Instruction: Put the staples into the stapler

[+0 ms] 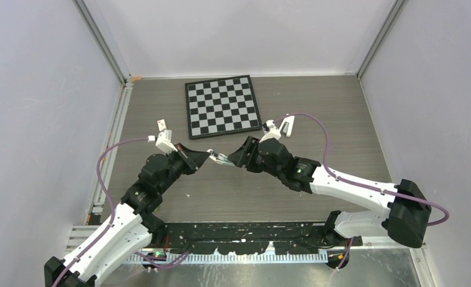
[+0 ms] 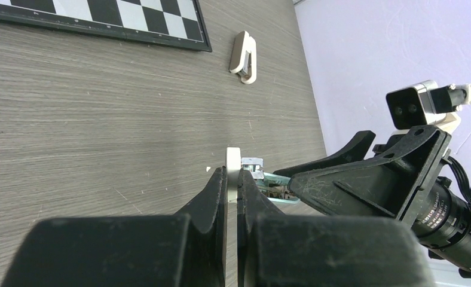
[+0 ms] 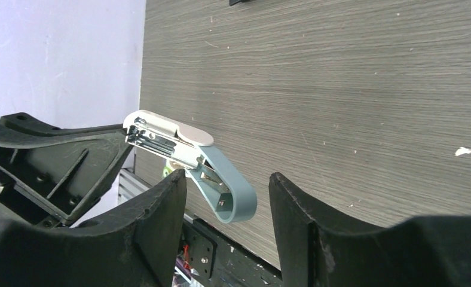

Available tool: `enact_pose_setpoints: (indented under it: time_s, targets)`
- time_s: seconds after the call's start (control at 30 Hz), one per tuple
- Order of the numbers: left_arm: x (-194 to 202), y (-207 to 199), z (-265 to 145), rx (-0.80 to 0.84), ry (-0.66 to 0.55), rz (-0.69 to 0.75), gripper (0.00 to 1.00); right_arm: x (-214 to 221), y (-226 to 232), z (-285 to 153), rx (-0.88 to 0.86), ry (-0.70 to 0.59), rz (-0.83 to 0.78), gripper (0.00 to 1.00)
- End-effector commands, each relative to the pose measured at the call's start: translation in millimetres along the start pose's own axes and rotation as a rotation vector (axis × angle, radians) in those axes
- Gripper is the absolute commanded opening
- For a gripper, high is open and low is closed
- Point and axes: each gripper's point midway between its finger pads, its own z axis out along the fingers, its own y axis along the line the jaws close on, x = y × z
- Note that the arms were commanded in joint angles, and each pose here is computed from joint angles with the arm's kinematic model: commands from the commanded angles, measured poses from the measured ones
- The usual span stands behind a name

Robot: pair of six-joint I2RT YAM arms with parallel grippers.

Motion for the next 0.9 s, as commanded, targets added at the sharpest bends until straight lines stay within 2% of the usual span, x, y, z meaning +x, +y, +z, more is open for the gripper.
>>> enact_pose_setpoints:
  time_s: [0.0,0.17,0.33,0.47,0.5,0.6,0.67,0.73,0.87]
  targets:
    - [-17.0,-16.6,0.5,0.068,-0.076,-0.019,0.00,-12.9,28.8,1.4,-0.111,-0.049,0.052,0.56]
    - [-17.6,-17.7,0.0,0.079,-0.083,-0.025,0.00,-7.0,26.9,9.2,-0.085,-0.022,0.057,0.53]
    - [-18.1,-16.3,-0.7,0.075,-0.089,-0.025,0.00,-6.6,30.3,10.2,-0.111,-0.025,0.059,0.39]
    - [-19.4,-11.8,-3.0,0.049,-0.095,-0.015,0.00,-18.1,27.5,2.5,-0.105,-0.066,-0.026,0.30]
    - [-20.0,-11.7,-4.0,0.043,-0.093,-0.007,0.06,-24.4,25.9,-2.1,-0.105,-0.084,-0.059,0.29]
    - [-17.0,-6.7,-7.6,0.008,-0.061,0.046,0.42,-40.7,12.7,-9.4,-0.096,-0.105,-0.182,0.27]
    - [-14.5,-4.1,-10.9,-0.015,-0.033,0.080,0.58,-46.8,-5.5,-12.2,-0.062,-0.066,-0.253,0.25]
    - [-12.9,-3.0,-14.7,-0.036,-0.001,0.116,0.70,-57.0,-22.2,-16.8,-0.025,-0.019,-0.304,0.24]
    - [-7.9,-1.9,-21.2,-0.067,0.085,0.227,0.84,-74.5,-55.5,-27.0,0.055,0.074,-0.448,0.24]
